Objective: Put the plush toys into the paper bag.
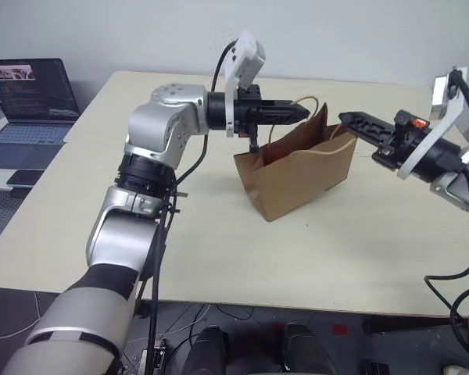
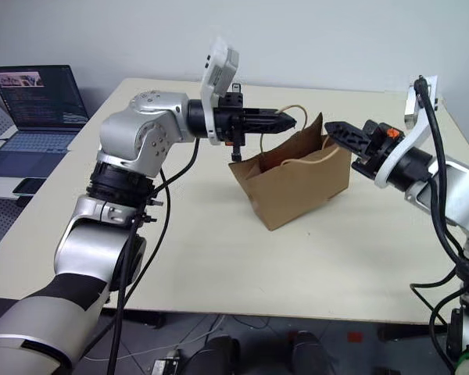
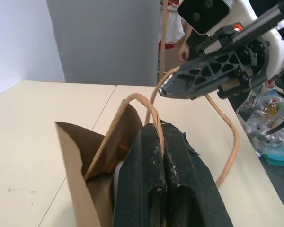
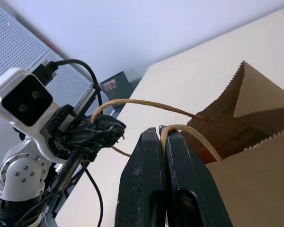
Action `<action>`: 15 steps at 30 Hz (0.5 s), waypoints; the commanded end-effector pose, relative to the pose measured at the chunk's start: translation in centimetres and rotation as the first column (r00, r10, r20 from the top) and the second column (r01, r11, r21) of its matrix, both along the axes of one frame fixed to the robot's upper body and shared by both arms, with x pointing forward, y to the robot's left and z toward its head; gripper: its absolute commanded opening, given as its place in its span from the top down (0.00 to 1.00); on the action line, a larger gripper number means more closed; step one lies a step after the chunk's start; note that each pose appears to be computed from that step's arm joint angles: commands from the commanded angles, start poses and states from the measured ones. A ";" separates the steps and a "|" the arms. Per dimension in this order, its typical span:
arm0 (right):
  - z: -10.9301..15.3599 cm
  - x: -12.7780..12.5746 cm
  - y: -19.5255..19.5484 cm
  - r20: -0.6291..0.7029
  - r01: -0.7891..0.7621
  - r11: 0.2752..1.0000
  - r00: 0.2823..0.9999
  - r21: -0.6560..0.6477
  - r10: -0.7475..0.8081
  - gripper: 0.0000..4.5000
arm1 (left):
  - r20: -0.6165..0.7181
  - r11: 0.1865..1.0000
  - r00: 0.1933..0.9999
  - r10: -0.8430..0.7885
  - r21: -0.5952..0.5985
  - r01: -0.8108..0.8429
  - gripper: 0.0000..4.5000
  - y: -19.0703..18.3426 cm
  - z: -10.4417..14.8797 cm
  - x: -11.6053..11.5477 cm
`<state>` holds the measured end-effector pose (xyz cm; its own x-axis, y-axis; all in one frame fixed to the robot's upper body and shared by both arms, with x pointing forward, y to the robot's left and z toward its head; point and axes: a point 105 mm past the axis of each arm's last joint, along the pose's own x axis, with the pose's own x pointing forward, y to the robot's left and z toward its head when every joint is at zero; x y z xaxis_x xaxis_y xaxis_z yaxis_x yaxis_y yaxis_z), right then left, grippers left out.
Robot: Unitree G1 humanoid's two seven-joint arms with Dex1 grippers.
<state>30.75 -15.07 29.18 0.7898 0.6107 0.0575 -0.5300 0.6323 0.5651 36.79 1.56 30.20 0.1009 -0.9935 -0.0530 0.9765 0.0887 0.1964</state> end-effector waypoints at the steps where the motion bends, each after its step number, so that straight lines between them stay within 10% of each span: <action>1: 0.0 0.7 -0.6 -0.021 0.067 0.998 0.998 -0.005 -0.067 0.99 | 0.022 1.000 1.000 0.013 -0.018 -0.013 1.00 -0.8 0.6 0.7; 6: -0.3 1.5 -1.2 -0.015 0.143 0.990 0.990 -0.019 -0.143 0.87 | -0.004 0.999 1.000 0.013 -0.048 -0.014 0.88 -1.6 0.6 1.0; 15: 0.3 1.1 -1.5 0.102 0.150 0.982 0.985 -0.113 -0.139 0.20 | -0.001 0.992 0.999 0.053 -0.113 -0.053 0.32 0.4 2.2 0.9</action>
